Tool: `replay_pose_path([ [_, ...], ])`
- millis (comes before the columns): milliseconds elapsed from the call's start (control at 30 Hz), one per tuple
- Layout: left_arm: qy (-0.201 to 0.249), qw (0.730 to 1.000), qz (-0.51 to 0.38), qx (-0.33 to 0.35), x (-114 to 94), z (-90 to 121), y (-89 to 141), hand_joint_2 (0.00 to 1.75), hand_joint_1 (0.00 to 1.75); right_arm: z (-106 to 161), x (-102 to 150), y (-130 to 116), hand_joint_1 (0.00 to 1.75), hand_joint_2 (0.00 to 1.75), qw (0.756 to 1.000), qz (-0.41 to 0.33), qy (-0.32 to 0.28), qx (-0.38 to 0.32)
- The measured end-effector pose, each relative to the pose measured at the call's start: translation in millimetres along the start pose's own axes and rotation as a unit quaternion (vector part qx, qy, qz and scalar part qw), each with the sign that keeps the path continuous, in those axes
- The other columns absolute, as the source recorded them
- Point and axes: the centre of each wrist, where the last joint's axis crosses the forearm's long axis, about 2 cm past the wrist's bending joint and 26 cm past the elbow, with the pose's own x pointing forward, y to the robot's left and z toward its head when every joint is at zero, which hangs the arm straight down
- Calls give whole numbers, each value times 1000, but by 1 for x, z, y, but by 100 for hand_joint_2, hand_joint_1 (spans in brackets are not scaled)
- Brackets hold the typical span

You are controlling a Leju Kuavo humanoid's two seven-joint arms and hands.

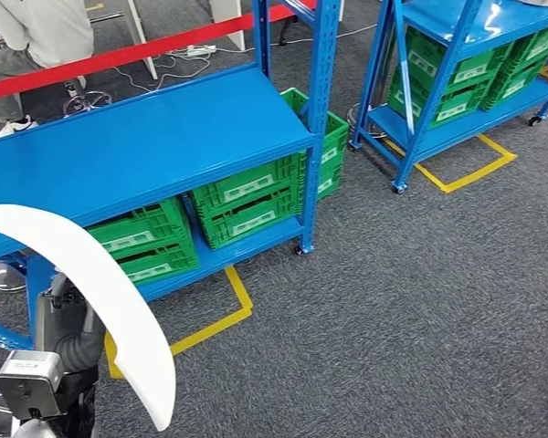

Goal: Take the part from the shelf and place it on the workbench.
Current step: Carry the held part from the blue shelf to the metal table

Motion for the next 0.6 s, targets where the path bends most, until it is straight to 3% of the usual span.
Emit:
replay_pose_path([
  [600,4,999,19,-26,0,0,1,175,164,0,2,-1,0,0,1000,-3,-6,0],
])
